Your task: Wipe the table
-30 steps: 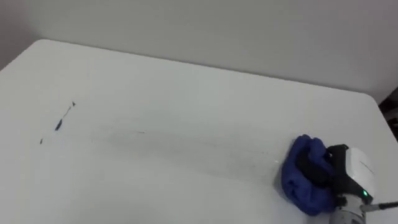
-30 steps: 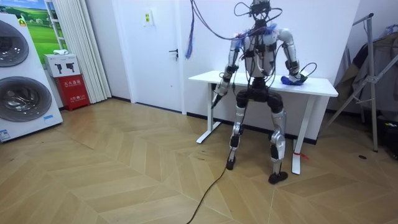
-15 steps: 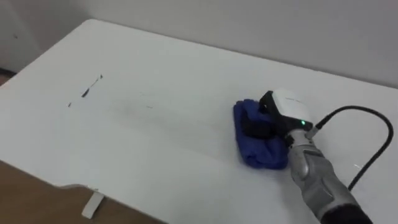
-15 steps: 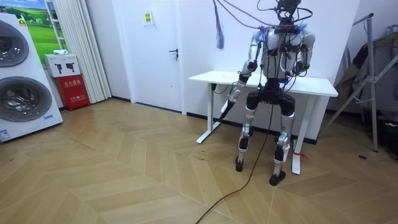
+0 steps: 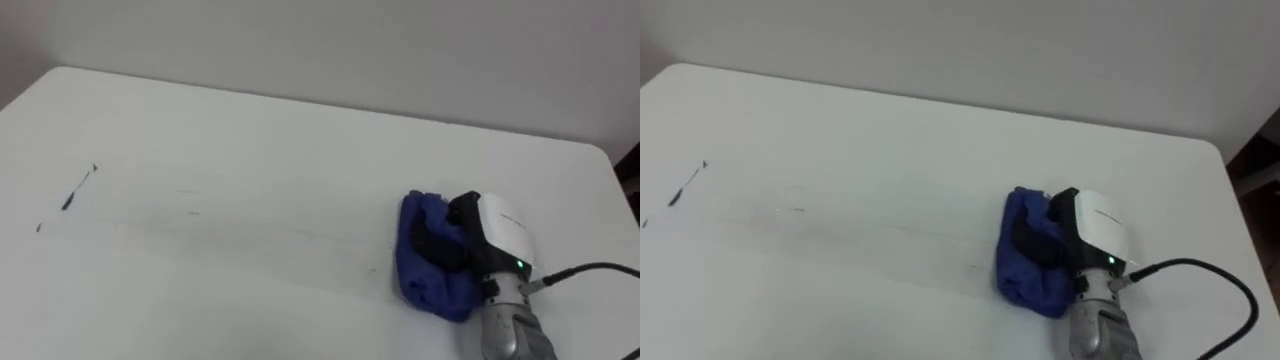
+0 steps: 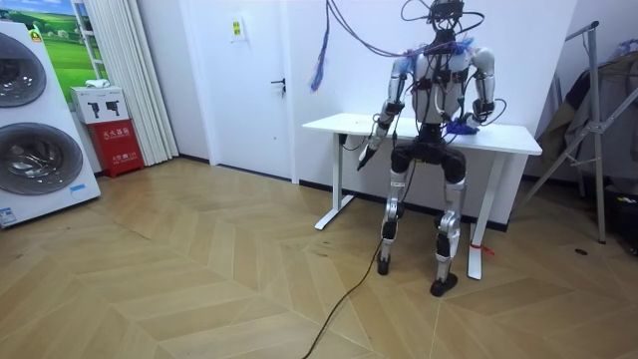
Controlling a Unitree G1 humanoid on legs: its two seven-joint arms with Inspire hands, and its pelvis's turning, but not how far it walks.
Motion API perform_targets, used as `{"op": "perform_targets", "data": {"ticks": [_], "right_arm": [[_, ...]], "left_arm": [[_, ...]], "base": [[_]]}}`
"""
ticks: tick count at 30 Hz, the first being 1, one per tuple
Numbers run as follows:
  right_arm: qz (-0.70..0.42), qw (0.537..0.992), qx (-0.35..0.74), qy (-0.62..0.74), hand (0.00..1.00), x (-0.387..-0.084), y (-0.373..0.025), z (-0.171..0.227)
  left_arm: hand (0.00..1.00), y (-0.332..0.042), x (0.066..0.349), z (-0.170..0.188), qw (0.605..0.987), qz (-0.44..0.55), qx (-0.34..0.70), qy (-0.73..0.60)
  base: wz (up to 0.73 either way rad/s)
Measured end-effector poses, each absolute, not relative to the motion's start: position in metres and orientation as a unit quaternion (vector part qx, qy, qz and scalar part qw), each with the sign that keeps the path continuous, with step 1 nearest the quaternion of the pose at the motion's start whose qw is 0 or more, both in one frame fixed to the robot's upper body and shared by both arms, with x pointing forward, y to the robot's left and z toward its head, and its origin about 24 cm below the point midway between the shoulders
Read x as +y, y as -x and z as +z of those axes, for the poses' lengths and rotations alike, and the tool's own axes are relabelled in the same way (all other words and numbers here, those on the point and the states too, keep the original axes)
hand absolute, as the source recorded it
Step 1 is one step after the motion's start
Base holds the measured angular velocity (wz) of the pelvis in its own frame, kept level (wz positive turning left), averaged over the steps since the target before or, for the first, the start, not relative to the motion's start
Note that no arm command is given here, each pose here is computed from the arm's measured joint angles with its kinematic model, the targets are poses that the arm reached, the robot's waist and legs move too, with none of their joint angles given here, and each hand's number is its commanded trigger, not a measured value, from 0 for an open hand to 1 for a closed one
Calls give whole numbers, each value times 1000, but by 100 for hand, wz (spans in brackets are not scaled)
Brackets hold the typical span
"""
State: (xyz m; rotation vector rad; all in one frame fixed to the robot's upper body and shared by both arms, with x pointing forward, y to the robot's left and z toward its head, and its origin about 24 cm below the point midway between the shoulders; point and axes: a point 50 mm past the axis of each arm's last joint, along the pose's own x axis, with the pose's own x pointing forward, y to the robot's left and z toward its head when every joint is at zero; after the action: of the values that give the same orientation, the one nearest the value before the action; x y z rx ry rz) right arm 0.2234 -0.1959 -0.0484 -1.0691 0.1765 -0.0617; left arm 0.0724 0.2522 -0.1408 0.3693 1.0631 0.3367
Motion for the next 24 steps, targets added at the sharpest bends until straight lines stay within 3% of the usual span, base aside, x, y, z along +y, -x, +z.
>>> {"op": "perform_targets", "data": {"ticks": [11, 24], "right_arm": [[-8, 837, 91, 540, 0, -190, -230, -33], [-4, 842, 83, 532, 0, -190, -234, -25]], "left_arm": [[0, -19, 254, -148, 783, 164, 572, -184], [0, -33, 249, -149, 793, 156, 564, -171]], "base": [[-1], [0]]}}
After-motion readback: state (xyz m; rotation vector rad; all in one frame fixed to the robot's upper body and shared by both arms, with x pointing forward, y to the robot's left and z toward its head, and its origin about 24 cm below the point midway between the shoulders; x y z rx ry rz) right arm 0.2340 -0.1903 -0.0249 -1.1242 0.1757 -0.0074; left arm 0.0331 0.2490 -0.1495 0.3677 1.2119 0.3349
